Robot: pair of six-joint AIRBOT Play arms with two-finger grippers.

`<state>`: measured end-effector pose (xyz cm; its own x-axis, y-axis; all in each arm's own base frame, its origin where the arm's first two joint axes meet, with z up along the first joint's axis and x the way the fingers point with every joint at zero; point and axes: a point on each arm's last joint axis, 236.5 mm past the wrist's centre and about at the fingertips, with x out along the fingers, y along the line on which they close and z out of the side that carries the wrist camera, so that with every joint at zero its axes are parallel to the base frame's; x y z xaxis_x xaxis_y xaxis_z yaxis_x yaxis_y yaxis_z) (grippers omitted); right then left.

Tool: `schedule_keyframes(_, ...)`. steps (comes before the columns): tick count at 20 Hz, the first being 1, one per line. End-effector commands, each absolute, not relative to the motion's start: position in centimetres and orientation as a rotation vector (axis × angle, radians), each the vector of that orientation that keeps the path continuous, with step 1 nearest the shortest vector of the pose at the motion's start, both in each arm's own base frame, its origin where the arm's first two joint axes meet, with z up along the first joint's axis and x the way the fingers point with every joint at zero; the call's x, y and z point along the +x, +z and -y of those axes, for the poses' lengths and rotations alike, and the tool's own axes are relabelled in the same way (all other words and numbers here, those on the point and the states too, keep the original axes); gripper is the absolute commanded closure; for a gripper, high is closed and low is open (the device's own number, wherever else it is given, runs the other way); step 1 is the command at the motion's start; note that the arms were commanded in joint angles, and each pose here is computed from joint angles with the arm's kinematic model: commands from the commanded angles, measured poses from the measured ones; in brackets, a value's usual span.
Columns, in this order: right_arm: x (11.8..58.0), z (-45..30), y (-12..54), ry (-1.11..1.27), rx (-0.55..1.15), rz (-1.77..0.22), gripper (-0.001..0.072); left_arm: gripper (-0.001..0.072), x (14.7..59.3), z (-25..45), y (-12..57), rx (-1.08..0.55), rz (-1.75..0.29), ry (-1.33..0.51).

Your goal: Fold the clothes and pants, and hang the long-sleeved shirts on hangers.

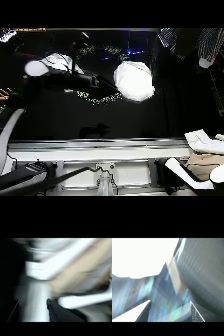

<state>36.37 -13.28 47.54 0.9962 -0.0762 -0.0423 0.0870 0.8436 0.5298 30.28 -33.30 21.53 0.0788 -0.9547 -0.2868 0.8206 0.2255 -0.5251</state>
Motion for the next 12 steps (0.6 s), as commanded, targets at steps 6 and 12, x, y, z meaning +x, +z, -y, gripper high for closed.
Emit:
schedule_keyframes(6,38.8,-12.7,25.5,0.457,0.115,-0.647,0.0133,0.0344,35.6,18.1,27.1,0.048,-0.443,-0.604)
schedule_keyframes(12,35.4,-13.8,17.8,0.484,0.121,-0.828,0.0133,0.0344,35.2,16.4,27.4,0.068,-0.446,-0.543)
